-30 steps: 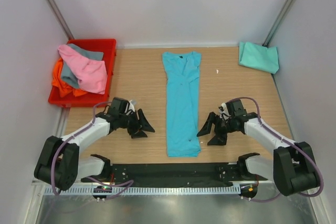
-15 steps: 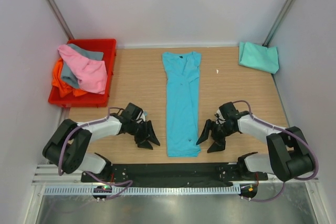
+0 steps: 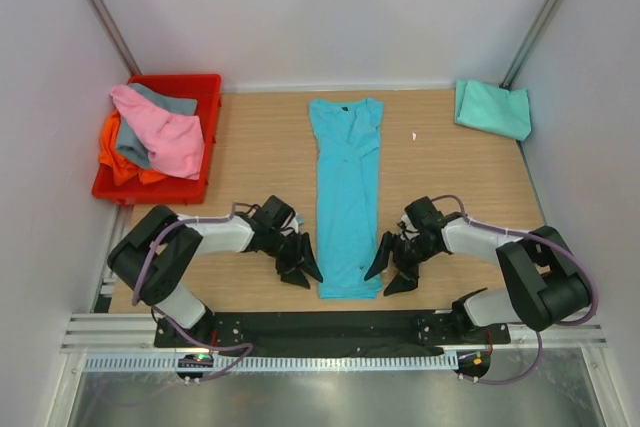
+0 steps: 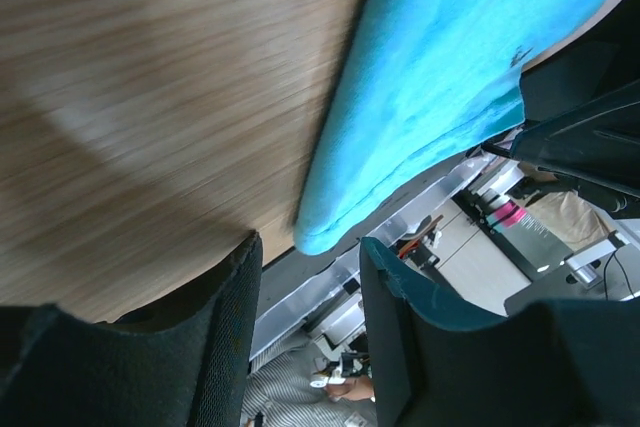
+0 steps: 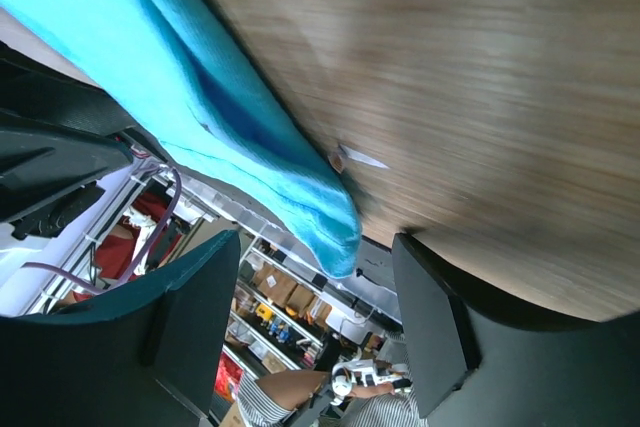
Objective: Fold and stack the t-shirts
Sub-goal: Fold the tshirt
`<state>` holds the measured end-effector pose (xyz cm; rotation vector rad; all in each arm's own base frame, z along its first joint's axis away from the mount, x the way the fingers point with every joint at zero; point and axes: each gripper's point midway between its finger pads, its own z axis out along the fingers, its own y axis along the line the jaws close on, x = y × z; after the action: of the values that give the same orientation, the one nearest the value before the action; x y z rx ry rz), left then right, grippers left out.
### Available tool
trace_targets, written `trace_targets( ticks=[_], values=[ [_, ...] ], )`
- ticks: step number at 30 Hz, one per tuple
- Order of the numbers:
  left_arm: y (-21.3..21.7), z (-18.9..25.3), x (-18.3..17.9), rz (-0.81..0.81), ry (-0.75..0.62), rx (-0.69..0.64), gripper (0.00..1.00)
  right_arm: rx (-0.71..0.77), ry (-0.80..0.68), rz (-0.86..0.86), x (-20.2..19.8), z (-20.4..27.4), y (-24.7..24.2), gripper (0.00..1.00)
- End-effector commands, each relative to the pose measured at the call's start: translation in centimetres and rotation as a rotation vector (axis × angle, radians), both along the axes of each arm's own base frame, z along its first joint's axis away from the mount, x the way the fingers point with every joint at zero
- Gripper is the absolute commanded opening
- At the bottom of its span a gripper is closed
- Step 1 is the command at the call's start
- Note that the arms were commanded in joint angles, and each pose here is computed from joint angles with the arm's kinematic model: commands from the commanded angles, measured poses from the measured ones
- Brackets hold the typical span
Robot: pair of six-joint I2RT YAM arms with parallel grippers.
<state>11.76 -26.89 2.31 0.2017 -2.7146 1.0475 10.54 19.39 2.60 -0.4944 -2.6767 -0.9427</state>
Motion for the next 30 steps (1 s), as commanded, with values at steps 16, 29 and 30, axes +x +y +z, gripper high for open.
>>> trace_targets(
  ticks=[16, 29, 30],
  values=[
    [-2.7, -0.8, -0.6, -0.080, -0.018, -0.016, 0.32, 0.001, -0.021, -0.004, 0.4, -0.6, 0.4, 0.50],
    [-3.8, 0.1, -0.3, -0.106, -0.045, -0.059, 0.00, 0.032, -0.052, 0.017, 0.6, 0.3, 1.2, 0.01],
    [-3.9, 0.7, 0.0, -0.111, -0.063, -0.072, 0.00, 0.036, -0.063, 0.018, 0.8, 0.4, 1.2, 0.01]
  ],
)
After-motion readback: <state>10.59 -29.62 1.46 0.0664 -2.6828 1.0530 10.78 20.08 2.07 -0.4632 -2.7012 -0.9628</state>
